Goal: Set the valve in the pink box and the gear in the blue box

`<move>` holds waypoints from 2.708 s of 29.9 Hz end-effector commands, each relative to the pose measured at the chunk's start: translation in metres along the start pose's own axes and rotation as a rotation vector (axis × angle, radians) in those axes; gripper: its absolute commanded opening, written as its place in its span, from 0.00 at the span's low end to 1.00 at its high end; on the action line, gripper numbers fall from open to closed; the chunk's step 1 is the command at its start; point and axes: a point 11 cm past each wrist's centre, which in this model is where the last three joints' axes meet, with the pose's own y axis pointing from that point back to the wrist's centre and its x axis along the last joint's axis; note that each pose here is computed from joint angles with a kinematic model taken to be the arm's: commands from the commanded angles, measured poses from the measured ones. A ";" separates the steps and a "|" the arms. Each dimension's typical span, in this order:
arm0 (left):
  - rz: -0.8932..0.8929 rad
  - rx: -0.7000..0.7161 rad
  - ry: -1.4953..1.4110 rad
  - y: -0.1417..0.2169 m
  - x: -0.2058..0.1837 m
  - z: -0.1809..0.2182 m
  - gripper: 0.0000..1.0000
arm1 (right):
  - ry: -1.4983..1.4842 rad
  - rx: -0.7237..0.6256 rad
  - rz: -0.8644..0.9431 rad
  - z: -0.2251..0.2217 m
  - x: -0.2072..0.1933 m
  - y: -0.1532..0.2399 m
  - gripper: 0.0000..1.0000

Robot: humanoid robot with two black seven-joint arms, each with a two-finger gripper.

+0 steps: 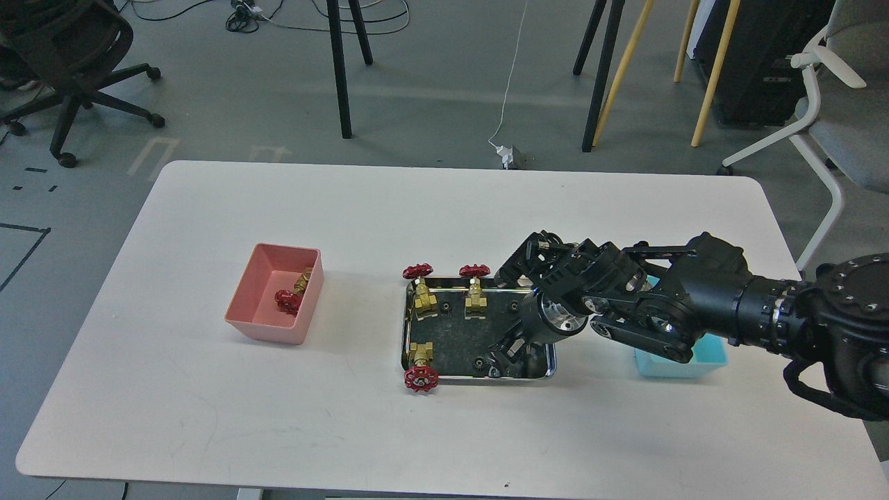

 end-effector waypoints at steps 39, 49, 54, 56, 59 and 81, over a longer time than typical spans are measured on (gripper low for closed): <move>0.010 0.014 0.013 -0.001 0.007 -0.004 0.98 | -0.188 -0.097 0.184 0.084 0.020 0.094 0.05; 0.003 0.015 0.017 -0.002 0.004 -0.006 0.98 | -0.478 -0.182 0.159 0.147 -0.105 0.161 0.05; 0.000 0.015 0.019 -0.003 0.002 -0.006 0.98 | -0.542 -0.188 0.111 0.148 -0.147 0.160 0.05; -0.001 0.015 0.020 -0.003 0.001 -0.006 0.98 | -0.557 -0.183 0.099 0.146 -0.155 0.155 0.05; 0.000 0.015 0.020 -0.003 0.001 -0.006 0.98 | -0.565 -0.177 0.089 0.142 -0.160 0.147 0.08; -0.132 0.055 -0.038 -0.012 -0.045 -0.019 1.00 | -0.907 0.049 0.690 0.173 -0.026 0.224 0.97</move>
